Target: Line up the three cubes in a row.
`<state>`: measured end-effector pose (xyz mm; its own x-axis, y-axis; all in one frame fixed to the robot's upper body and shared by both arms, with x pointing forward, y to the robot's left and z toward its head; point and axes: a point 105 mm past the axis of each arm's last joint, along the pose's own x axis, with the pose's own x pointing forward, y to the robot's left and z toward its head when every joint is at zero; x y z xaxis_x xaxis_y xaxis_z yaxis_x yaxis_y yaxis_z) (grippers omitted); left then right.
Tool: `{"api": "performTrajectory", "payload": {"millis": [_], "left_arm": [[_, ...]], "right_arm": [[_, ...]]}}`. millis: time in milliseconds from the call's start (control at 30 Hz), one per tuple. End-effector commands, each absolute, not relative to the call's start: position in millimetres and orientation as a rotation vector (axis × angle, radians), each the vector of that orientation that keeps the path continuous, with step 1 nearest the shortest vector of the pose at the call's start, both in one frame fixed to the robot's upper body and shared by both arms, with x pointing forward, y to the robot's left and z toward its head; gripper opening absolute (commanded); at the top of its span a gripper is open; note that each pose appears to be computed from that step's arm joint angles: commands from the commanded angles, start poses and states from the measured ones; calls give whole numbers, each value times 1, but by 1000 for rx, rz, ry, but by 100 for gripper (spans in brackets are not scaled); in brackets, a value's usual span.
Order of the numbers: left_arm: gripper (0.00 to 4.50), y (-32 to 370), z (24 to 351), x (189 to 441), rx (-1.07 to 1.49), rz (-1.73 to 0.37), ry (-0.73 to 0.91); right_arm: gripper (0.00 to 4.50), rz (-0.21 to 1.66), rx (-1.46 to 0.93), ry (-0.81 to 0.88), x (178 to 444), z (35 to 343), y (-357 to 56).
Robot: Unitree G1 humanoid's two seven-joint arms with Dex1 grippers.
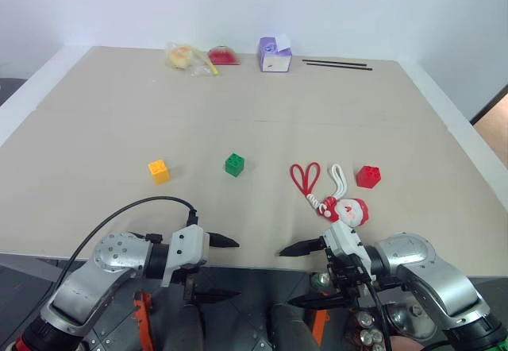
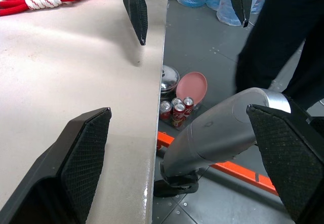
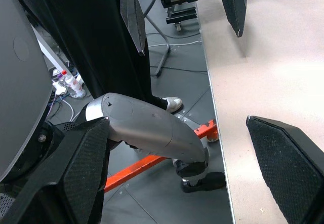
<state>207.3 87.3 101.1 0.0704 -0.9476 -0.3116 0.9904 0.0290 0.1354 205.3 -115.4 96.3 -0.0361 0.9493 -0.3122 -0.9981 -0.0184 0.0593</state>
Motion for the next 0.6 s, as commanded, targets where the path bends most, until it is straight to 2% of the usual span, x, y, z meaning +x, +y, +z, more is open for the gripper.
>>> {"api": "performTrajectory", "payload": {"millis": [33,600], "left_arm": [[443,85,108,207,365,-1514,103],[443,83,108,207,364,-1515,94]], "right_arm": [[450,1593,-229,235,204,109,-114],[450,1609,-239,227,204,107,-113]]}}
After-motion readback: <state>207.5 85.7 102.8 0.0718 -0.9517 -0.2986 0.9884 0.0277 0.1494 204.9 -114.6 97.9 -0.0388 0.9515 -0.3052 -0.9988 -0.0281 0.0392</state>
